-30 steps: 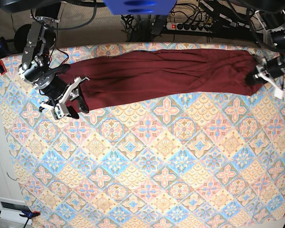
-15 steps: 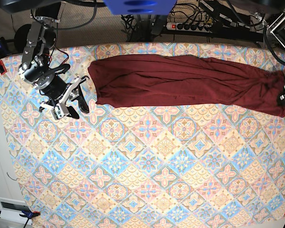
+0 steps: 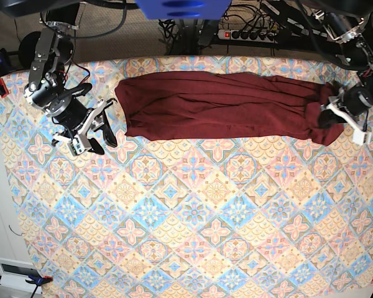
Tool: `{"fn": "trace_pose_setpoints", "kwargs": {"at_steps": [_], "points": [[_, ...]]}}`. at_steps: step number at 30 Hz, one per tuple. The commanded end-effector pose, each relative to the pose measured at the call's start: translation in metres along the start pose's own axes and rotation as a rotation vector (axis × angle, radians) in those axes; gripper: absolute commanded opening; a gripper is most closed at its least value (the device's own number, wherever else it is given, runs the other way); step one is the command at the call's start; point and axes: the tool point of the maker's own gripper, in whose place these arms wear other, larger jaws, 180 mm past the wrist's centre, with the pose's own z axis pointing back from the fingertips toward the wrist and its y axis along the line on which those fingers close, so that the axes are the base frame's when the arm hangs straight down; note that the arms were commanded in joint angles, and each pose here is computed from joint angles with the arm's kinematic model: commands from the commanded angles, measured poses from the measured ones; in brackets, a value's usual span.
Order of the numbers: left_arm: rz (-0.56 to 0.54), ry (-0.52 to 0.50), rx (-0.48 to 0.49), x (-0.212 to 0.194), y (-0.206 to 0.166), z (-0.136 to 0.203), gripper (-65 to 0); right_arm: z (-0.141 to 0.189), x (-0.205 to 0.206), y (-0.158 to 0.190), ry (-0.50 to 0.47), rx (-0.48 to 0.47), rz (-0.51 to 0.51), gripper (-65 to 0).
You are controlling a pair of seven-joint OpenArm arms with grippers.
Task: Layout the t-shirt on the table in an organized manner, then fold the t-shirt properly
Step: 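Fold the strip end with the left gripper toward the right gripper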
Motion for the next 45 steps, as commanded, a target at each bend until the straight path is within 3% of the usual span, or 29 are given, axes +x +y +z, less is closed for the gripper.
{"fn": "trace_pose_setpoints", "kwargs": {"at_steps": [1, 30, 36, 45], "points": [[-0.040, -0.054, -0.011, 0.015, -0.007, 0.008, -65.0, 0.003, 0.013, -0.004, -0.038, -0.012, 0.028, -42.9], [0.117, -0.099, -0.155, -0.018, -0.069, -0.025, -65.0, 0.003, 0.005, -0.009, -0.002, -0.039, 0.051, -42.9], [0.067, -0.052, -0.246, -0.021, -0.103, -0.042, -64.9, 0.003, 0.005, -0.008, 0.000, -0.037, 0.051, -42.9], [0.062, -0.061, -0.312, -0.018, -0.119, -0.042, -48.5, 0.003, 0.004, -0.008, 0.001, -0.038, 0.050, -42.9]]}}
